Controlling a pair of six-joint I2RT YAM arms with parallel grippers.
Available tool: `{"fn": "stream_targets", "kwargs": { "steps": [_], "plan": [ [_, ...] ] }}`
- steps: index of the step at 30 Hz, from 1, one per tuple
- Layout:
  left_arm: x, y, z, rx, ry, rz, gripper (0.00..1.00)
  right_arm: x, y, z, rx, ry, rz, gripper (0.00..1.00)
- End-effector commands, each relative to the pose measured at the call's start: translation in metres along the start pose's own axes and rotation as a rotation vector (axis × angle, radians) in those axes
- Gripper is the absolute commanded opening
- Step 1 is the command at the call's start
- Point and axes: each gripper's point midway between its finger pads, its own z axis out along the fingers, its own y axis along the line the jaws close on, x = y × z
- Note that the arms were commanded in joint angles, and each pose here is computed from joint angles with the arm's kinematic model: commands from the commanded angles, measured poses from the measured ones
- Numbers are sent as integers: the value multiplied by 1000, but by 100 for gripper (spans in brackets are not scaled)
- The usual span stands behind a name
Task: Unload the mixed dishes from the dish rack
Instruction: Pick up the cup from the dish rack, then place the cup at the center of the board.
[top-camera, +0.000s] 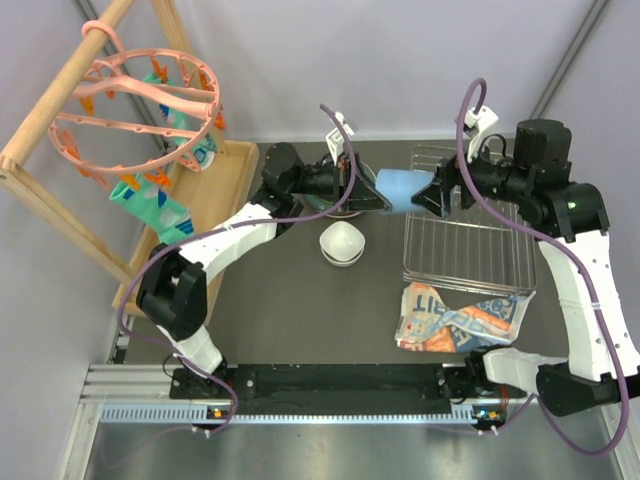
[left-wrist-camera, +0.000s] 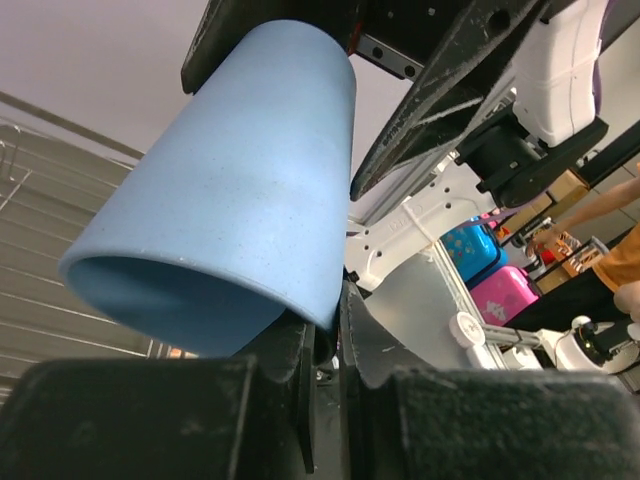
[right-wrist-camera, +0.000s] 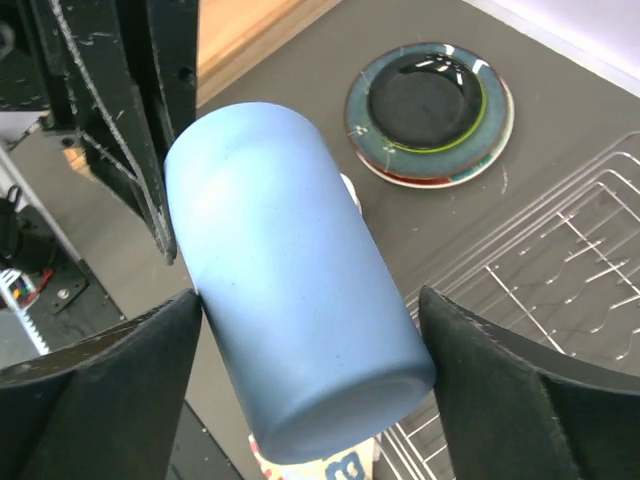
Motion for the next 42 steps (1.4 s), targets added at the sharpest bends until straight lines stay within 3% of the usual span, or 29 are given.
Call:
{"fn": "stream_targets", "kwargs": {
  "steps": [1, 6, 8, 10, 11, 12, 14, 16, 21, 27, 33, 42],
  "plan": [
    [-10, 8, -6, -100, -32, 19, 0, -18, 0, -7, 31, -75, -60, 91],
    [-15, 42, -39, -283, -14, 46, 0, -18, -2, -14, 70, -87, -73, 97],
    [-28, 56, -56, -366, -8, 117, 0, -20, -1, -19, 80, -98, -79, 98],
    [-29, 70, -75, -490, 31, 83, 0, -21, -2, -22, 98, -102, -81, 99],
    [-31, 77, -83, -534, 68, 158, 0, -21, -2, -23, 104, -104, -82, 99],
    [-15, 83, -95, -594, 130, 90, 0, -22, -3, -26, 116, -109, -87, 99],
    [-31, 93, -117, -730, 189, 224, 0, -21, -2, -28, 122, -106, -90, 99],
    [-28, 99, -139, -834, 300, 260, 0, -20, -3, -29, 128, -105, -93, 99],
    [-16, 116, -194, -1066, 563, 276, 0, -16, -3, -26, 119, -95, -87, 99],
    [-2, 115, -232, -1159, 807, 309, 0, -10, -2, -21, 102, -85, -77, 99],
    [27, 112, -257, -1146, 1072, 320, 0, 0, -2, -18, 91, -69, -69, 99],
    [61, 120, -282, -1129, 1317, 316, 0, 3, 1, -20, 87, -73, -73, 99]
  ]
}}
